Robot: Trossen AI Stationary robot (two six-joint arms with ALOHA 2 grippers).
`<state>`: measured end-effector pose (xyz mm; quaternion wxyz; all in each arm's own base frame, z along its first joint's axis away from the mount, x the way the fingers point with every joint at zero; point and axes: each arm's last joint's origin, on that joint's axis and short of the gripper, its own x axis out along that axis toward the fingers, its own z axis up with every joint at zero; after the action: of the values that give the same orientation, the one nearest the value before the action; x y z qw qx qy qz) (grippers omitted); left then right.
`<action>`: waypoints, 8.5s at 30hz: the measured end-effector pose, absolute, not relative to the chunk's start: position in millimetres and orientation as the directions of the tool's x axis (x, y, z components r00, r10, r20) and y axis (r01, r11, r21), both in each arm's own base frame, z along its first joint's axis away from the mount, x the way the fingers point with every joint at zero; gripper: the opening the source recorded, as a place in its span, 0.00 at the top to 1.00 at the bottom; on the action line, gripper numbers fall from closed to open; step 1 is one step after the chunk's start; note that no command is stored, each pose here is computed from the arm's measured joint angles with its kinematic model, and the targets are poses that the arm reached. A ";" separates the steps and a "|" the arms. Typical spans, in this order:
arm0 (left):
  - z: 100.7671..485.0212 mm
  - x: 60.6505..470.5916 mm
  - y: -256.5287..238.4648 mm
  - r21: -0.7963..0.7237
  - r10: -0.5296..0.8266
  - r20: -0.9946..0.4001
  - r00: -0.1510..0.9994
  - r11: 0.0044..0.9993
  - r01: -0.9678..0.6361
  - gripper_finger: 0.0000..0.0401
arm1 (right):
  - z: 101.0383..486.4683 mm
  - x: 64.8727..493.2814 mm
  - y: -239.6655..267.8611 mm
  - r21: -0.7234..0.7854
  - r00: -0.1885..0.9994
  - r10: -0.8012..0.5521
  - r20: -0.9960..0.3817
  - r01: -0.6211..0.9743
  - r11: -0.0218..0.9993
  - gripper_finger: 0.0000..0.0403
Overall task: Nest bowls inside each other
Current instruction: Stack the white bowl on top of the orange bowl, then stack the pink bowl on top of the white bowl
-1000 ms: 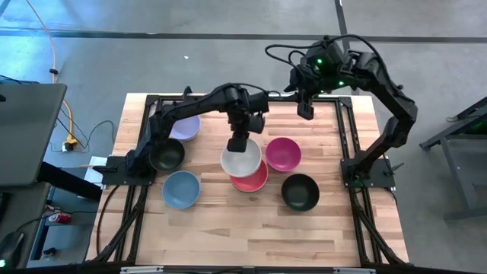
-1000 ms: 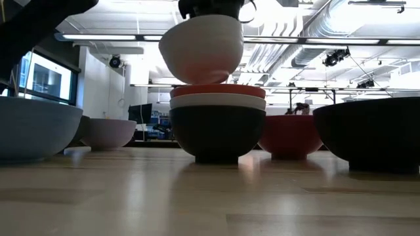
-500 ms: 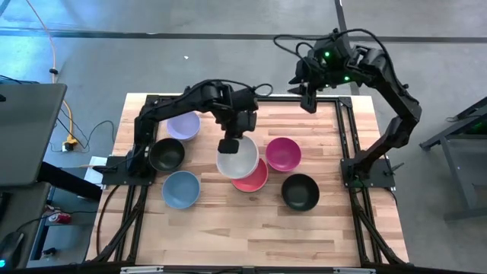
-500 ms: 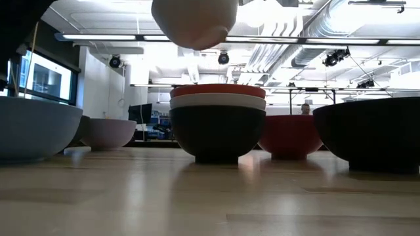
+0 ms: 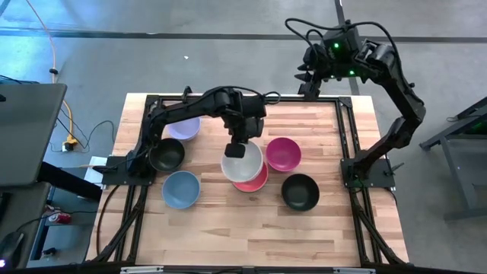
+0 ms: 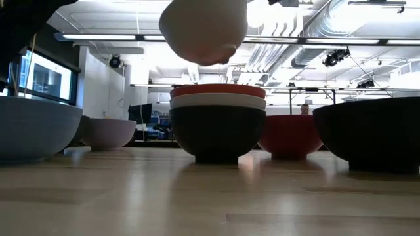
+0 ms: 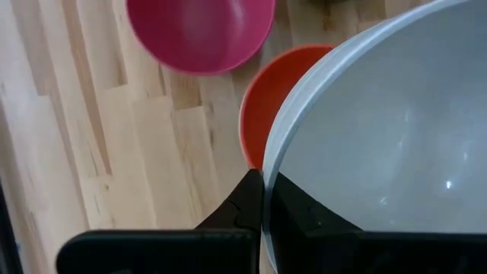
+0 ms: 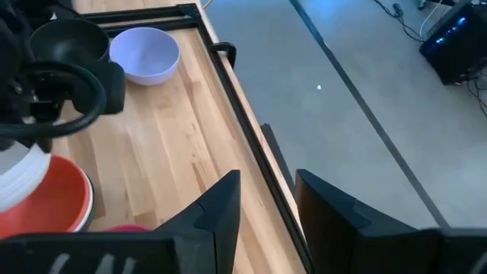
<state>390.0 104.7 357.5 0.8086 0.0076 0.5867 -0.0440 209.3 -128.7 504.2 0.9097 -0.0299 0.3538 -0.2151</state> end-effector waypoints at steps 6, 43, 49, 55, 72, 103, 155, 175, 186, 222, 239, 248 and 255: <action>352.7 396.4 106.8 -0.039 -0.065 -0.943 0.326 0.996 0.083 1.00 | 506.1 210.6 -129.5 -0.214 0.670 -0.420 -0.611 0.371 0.903 0.71; 263.1 437.2 115.5 -0.088 -0.095 -0.991 0.090 0.993 0.085 1.00 | 499.9 206.8 -126.9 -0.181 0.628 -0.389 -0.674 0.371 0.911 0.71; 263.4 435.8 116.8 -0.078 -0.084 -0.993 0.078 0.995 0.069 1.00 | 499.9 206.8 -126.9 -0.181 0.628 -0.389 -0.674 0.371 0.911 0.71; 263.4 435.2 115.7 -0.111 -0.115 -0.990 0.078 0.992 0.064 0.92 | 499.5 206.8 -126.8 -0.179 0.626 -0.386 -0.677 0.370 0.912 0.71; 287.9 428.9 126.3 -0.016 -0.029 -0.983 0.180 0.997 0.076 0.56 | 498.7 206.7 -125.3 -0.150 0.638 -0.350 -0.686 0.346 0.926 0.71; 274.8 428.6 121.9 -0.146 -0.169 -0.973 0.157 0.978 0.146 1.00 | 493.8 211.7 -128.3 -0.145 0.621 -0.336 -0.708 0.338 0.930 0.71; 476.5 210.8 184.0 0.113 0.227 -0.799 0.556 0.966 -0.233 0.64 | 280.9 251.2 -156.2 0.202 0.223 0.090 -0.971 0.555 0.807 0.70; 437.4 160.8 224.4 0.079 0.273 -0.897 0.348 0.873 -0.482 0.64 | 241.0 258.0 -135.5 0.171 0.171 0.079 -0.982 0.639 0.750 0.70; 420.6 121.1 218.8 0.069 0.296 -0.897 0.327 0.826 -0.559 0.64 | 236.7 259.6 -132.7 0.142 0.129 0.075 -0.989 0.656 0.741 0.70; 425.3 111.9 209.1 0.027 0.306 -0.843 0.441 0.845 -0.534 0.64 | 216.5 264.9 -131.0 0.138 0.147 0.064 -0.987 0.579 0.803 0.70; 425.2 111.8 209.1 0.031 0.305 -0.844 0.441 0.848 -0.529 0.64 | 205.9 269.3 -140.3 0.132 0.132 0.067 -0.989 0.588 0.798 0.71; 425.1 111.9 209.2 0.034 0.305 -0.844 0.441 0.851 -0.524 0.64 | 206.9 267.8 -143.7 0.135 0.134 0.069 -0.989 0.582 0.802 0.78; 425.1 111.9 209.2 0.034 0.305 -0.844 0.441 0.851 -0.524 0.64 | 207.0 268.3 -143.2 0.159 0.148 0.089 -0.985 0.567 0.808 0.98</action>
<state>111.9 209.2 425.1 0.8407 -0.1168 0.4678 0.2464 268.3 -143.2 207.0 0.7116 0.2602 0.6306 -0.1679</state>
